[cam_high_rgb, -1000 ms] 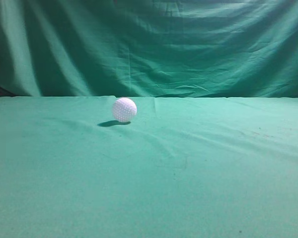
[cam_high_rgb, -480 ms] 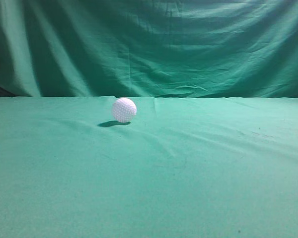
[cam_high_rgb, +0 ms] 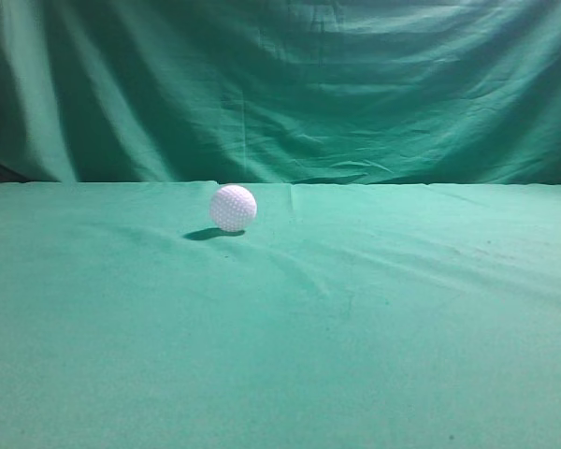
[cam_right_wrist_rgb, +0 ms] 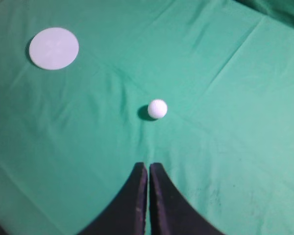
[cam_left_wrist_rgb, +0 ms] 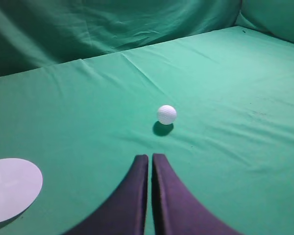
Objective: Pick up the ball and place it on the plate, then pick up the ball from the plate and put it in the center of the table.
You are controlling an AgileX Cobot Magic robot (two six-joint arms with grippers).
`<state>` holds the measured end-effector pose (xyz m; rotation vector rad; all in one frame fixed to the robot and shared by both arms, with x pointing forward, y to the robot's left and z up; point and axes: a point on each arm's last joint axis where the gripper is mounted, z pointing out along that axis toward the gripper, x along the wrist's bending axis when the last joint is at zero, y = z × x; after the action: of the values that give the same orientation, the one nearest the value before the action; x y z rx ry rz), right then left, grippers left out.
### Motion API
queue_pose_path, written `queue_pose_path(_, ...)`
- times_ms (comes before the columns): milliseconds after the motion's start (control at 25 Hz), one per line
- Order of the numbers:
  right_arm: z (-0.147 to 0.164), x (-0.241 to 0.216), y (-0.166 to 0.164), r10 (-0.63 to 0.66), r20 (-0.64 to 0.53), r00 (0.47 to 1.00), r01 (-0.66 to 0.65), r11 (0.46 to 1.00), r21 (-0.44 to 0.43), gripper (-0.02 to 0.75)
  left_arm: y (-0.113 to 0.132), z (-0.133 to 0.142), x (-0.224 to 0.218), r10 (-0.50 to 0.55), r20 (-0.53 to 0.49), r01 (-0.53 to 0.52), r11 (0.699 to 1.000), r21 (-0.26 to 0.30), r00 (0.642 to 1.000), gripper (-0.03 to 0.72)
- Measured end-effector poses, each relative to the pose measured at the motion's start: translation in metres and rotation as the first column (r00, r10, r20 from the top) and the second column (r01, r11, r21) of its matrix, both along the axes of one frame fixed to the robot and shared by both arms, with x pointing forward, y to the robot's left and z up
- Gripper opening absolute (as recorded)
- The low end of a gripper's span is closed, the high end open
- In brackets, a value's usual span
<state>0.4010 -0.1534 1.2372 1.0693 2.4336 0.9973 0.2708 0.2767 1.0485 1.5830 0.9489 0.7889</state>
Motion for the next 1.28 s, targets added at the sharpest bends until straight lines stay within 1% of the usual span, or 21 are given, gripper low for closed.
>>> queue_pose_path(80, -0.017, -0.017, -0.012, 0.006, 0.004, 1.0, -0.006, 1.0, 0.03, 0.0, 0.0, -0.001, 0.0, 0.002, 0.003, -0.002, 1.0, 0.007, 1.0, 0.0)
queue_pose_path(240, -0.047, -0.049, -0.038, 0.005, 0.064, 0.998, -0.013, 0.992, 0.125, 0.0, 0.0, -0.004, 0.002, 0.009, 0.006, -0.009, 1.0, 0.013, 1.0, 0.0)
queue_pose_path(480, -0.105, -0.089, -0.074, -0.017, 0.157, 0.987, -0.018, 0.975, 0.221, 0.0, 0.0, -0.018, 0.01, 0.032, 0.027, -0.032, 0.999, -0.002, 0.999, 0.0)
queue_pose_path(680, -0.146, -0.113, -0.095, -0.04, 0.234, 0.971, -0.031, 0.955, 0.293, 0.0, -0.001, -0.029, 0.013, 0.037, 0.008, -0.037, 0.999, 0.003, 0.999, 0.0)
queue_pose_path(760, -0.16, -0.118, -0.1, -0.047, 0.253, 0.966, -0.035, 0.95, 0.311, 0.0, -0.001, -0.029, 0.013, 0.038, 0.009, -0.038, 0.999, 0.003, 0.999, 0.0)
queue_pose_path(800, -0.166, -0.121, -0.102, -0.049, 0.257, 0.965, -0.036, 0.948, 0.315, 0.047, -0.001, -0.029, 0.013, 0.038, 0.009, -0.038, 0.999, 0.003, 0.999, 0.0)
queue_pose_path(960, -0.186, -0.123, -0.105, -0.056, 0.257, 0.965, -0.032, 0.945, 0.325, 0.047, -0.001, -0.029, 0.013, 0.038, 0.009, -0.038, 0.999, 0.003, 0.999, 0.0)
queue_pose_path(1080, -0.204, -0.12, -0.102, -0.073, 0.223, 0.972, -0.006, 0.943, 0.333, 0.047, -0.001, -0.029, 0.013, 0.038, 0.009, -0.038, 0.999, 0.003, 0.999, 0.0)
queue_pose_path(1280, -0.222, -0.113, -0.098, -0.113, 0.283, 0.953, -0.012, 0.914, 0.405, 0.047, -0.001, -0.029, 0.013, 0.038, 0.009, -0.038, 0.999, 0.003, 0.999, 0.0)
